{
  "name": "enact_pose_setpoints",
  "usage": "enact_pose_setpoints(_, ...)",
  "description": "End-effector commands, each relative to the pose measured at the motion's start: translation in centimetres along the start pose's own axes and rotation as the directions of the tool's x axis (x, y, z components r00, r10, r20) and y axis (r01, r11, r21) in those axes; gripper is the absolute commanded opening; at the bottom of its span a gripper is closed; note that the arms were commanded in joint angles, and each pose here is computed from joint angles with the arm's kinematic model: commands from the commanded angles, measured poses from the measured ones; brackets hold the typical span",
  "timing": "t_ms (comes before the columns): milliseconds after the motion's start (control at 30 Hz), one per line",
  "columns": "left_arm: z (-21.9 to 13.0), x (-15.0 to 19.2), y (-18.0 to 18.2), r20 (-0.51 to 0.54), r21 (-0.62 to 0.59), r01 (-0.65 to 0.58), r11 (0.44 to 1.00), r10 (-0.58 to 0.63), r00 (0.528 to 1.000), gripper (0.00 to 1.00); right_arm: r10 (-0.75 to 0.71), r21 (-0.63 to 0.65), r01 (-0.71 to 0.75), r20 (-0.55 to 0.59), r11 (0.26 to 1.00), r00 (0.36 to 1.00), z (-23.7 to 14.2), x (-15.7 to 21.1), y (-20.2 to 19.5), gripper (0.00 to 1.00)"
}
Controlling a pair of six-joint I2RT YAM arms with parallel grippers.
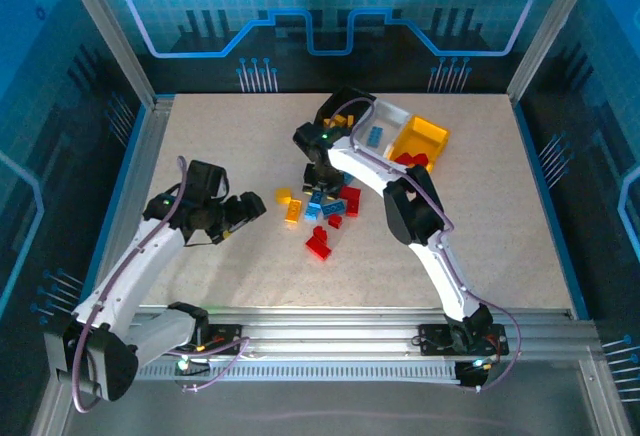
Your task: Sort the legos into containers by color
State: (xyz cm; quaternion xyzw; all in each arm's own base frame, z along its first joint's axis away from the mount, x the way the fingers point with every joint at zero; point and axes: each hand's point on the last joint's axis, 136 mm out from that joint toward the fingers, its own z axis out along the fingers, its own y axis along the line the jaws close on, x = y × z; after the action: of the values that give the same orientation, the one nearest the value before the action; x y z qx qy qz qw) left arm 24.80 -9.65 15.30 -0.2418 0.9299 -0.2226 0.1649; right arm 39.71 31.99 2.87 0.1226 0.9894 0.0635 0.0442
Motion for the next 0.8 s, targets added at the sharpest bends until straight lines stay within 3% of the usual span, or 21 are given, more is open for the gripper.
enact_pose_setpoints(0, 0.0, -0.1, 0.4, -0.007, -0.008, -0.012, 1.0, 0.012, 1.0, 0.85, 0.0, 0.016, 0.0, -0.01, 1.0, 1.0, 0.0, 0.5, 0.3, 0.41)
enact_pose_setpoints(233, 0.7, -1.1, -0.6, -0.015, 0.011, -0.014, 1.0, 0.014, 1.0, 0.85, -0.012, 0.01, 0.012, 0.011, 1.0, 1.0, -1.9, 0.3, 0.0, 0.29)
enact_pose_setpoints(567, 2.0, -1.3, -1.3, -0.045, 0.042, 0.008, 0.999, -0.006, 0.999, 0.85, -0.014, -0.071, 0.02, 0.086, 0.997, 0.996, -7.8, -1.5, -1.4, 0.28)
enact_pose_setpoints(767, 2.7, -0.9, -1.9, -0.075, 0.083, 0.045, 0.996, -0.039, 0.996, 0.85, 0.035, -0.123, -0.018, 0.146, 0.992, 0.989, -10.7, -5.4, -4.1, 0.27)
